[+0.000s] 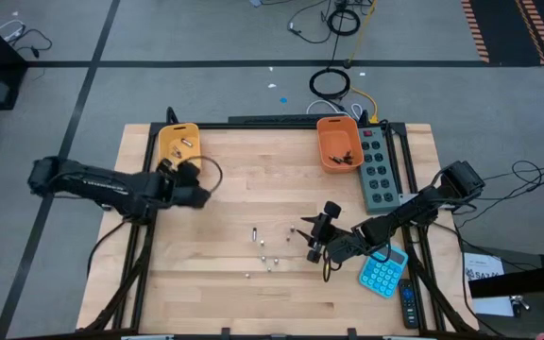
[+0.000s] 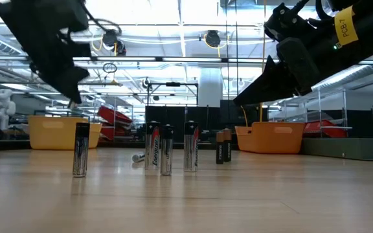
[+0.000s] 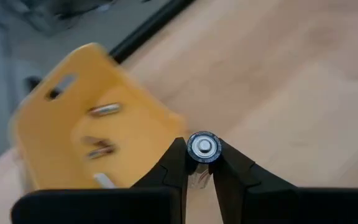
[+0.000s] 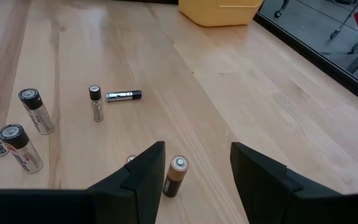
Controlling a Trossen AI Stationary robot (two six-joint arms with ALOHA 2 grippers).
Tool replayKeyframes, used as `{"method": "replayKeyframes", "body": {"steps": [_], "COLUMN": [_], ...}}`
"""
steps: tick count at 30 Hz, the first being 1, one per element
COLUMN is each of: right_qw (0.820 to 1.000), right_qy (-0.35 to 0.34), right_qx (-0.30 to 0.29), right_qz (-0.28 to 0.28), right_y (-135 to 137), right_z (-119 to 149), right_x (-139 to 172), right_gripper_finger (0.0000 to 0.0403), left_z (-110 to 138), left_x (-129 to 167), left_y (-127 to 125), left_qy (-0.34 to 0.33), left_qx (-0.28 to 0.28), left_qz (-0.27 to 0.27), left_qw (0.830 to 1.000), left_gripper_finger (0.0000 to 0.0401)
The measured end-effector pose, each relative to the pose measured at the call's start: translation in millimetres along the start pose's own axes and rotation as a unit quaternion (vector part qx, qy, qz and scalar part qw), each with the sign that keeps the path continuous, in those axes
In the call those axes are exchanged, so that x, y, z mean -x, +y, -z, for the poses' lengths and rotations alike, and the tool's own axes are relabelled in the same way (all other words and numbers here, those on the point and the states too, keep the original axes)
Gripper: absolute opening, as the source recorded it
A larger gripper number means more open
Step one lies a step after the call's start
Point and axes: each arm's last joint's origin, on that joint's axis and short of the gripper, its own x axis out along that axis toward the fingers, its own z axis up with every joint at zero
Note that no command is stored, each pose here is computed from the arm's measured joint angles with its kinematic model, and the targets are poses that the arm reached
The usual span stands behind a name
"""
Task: Sort batteries
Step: Put the silver battery into the yellow bin
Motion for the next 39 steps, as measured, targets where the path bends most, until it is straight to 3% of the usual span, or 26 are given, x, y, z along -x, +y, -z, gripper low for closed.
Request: {"method": "replayKeyframes", "body": {"steps": [6,12,15,18,21,25,33,39], "right_qw": [1.0,1.0,1.0,1.0,1.0,1.0,1.0,1.0], "right_qy": [0.0,0.0,0.0,0.0,0.0,0.0,0.0,-0.004], "right_qx": [0.005,0.005,0.005,0.005,0.002,0.001,-0.008,-0.012], "right_qz": [0.0,0.0,0.0,0.0,0.0,0.0,0.0,-0.001], "right_y": [0,0,0,0,0,0,0,0], "right_z": [0,0,0,0,0,0,0,-1], "right_x": [0,0,0,0,0,0,0,0], "right_gripper_finger": [0.0173,0.0173,0.0173,0.0173,0.0173,0.0173,0.0173,0.0173], "left_z": [-6,-10,-15,-22,-23,-11,31,61], "left_x": [-31,-40,-37,-27,-9,20,66,78], "left_y": [16,27,21,8,-13,-43,-98,-131], "left_qy": [0.0,0.021,0.02,-0.005,-0.046,-0.078,-0.094,-0.097], "left_qx": [0.027,0.021,0.015,-0.004,-0.042,-0.086,-0.09,-0.066], "left_qz": [-0.044,-0.057,0.022,0.122,0.242,0.334,0.445,0.467], "left_qw": [0.999,0.998,0.999,0.993,0.968,0.935,0.886,0.876], "left_gripper_finger": [0.0062,0.0182,0.0221,0.0231,0.0233,0.0234,0.0235,0.0235]}}
